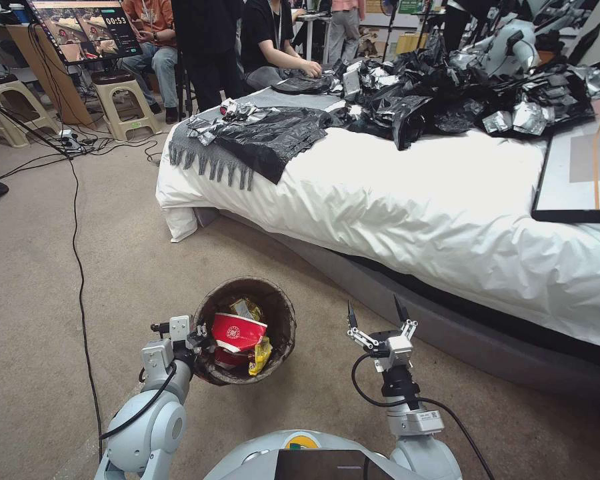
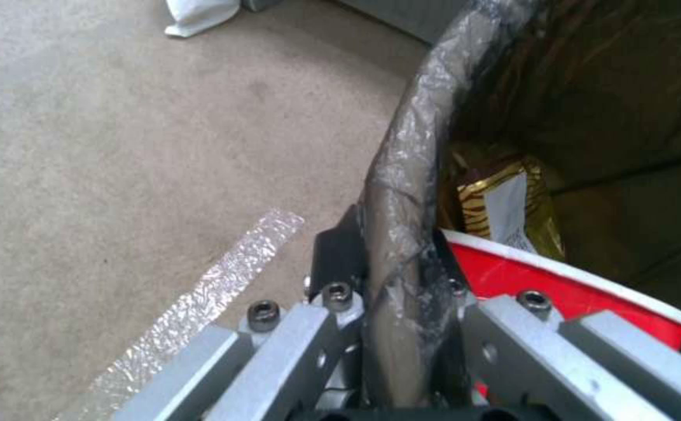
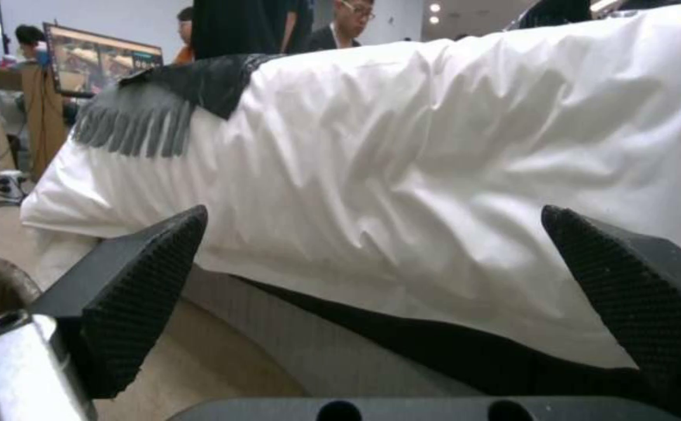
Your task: Pick up the trash bin, then pick up the garbage from the floor and place it into the trash bin.
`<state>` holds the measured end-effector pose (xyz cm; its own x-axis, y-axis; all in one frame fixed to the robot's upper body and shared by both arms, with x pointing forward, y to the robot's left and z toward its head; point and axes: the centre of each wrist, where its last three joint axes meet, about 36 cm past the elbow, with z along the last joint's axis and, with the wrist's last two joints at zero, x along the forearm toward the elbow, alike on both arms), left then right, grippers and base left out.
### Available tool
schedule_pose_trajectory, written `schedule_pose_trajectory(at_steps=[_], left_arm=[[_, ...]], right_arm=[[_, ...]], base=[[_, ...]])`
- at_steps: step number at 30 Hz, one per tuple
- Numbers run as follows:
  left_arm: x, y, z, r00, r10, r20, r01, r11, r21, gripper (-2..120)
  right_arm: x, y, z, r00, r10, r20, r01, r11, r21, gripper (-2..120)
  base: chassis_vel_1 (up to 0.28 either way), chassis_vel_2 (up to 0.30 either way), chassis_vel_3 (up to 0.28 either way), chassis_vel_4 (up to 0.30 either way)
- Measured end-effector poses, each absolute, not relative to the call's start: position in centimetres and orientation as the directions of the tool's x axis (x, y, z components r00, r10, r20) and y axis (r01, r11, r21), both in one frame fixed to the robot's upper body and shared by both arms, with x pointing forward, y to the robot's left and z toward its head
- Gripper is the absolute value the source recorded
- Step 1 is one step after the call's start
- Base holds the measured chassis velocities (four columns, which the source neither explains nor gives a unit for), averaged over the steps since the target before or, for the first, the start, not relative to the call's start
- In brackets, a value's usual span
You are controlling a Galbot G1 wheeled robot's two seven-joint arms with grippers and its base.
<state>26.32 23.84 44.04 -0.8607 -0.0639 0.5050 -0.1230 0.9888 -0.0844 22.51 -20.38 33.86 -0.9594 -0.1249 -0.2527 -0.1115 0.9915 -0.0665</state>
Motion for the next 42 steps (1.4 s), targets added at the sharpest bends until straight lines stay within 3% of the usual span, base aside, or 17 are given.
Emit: schedule_pose_trajectory(at_steps=[20,42], left_arm=[[26.29,23.51,44.16,-0.862,-0.045,0.505,-0.109,0.989,-0.098,3],[26.28,23.41,44.24,-0.863,-0.041,0.503,-0.106,0.989,-0.100,3]], right_arm=[[22.71,-20.76,34.18,-0.957,-0.140,-0.255,-0.124,0.989,-0.078,100],[22.96,-20.93,34.27,-0.955,-0.143,-0.260,-0.126,0.989,-0.080,100]], base=[[0.024,0.020,0.024,0.019],[0.098,0.099,0.099,0.095]])
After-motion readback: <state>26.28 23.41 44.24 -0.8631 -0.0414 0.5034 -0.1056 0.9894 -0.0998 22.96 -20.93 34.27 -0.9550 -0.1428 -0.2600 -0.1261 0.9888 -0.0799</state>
